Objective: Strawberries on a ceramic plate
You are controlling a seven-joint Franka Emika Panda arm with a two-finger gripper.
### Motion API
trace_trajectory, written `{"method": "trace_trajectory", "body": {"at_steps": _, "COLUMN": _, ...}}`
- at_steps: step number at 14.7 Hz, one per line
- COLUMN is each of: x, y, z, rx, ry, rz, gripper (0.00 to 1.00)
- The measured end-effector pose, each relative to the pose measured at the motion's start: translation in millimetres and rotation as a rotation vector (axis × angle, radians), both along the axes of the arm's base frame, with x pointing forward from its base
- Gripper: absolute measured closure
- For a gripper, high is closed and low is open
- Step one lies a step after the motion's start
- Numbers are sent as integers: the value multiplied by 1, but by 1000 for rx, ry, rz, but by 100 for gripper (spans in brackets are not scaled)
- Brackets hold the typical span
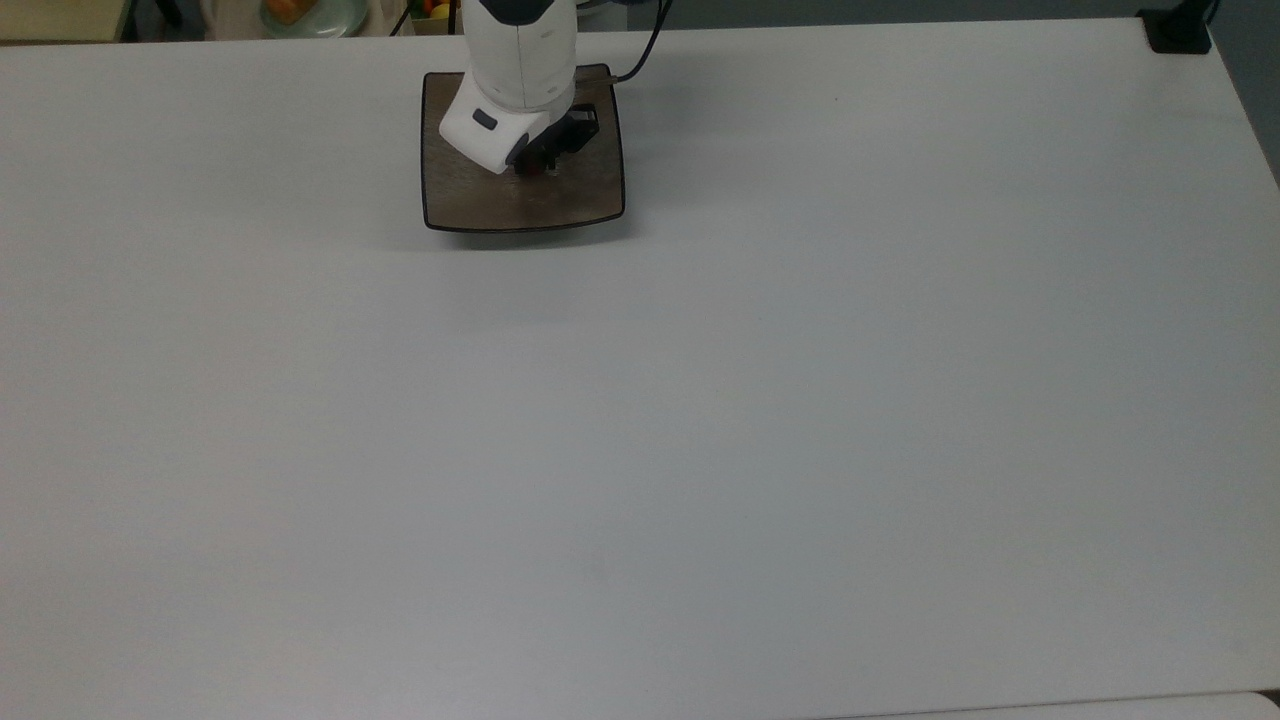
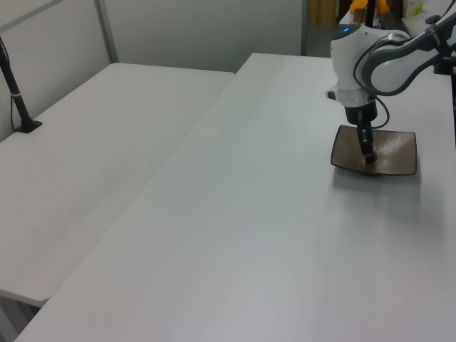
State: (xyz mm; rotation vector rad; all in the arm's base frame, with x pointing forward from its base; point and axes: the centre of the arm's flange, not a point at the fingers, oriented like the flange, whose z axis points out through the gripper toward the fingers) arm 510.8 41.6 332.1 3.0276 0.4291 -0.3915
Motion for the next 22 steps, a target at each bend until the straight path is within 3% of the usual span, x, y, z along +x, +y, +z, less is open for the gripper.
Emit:
{"method": "trace_trajectory", "body": {"at_steps": 3, "x": 0, "y": -3, "z": 0, "rx": -1, "ry": -1, "rz": -9, "gripper": 66}}
{"method": "trace_trajectory", "body": {"at_steps": 4, "x": 0, "y": -5, "z": 0, "rx": -1, "ry": 0, "rz": -11, "gripper": 59}}
{"method": "trace_trajectory", "body": {"at_steps": 5, "x": 0, "y": -5, "z": 0, "rx": -1, "ry": 0, "rz": -13, "gripper": 44}}
{"method": "trace_trajectory", "body": {"at_steps": 9, "x": 5, "y": -4, "z": 14, "rx": 2, "ry": -28, "rz": -12, "gripper": 1}}
{"method": "trace_trajectory", "body": {"at_steps": 15, "x": 36, "y": 23, "z": 116, "rx": -6, "ry": -146, "rz": -76, "gripper": 0}}
{"method": "trace_trajectory", "body": {"at_steps": 22, "x": 48, "y": 69, "z": 219, "rx": 22, "ry": -263, "rz": -124, "gripper": 0}}
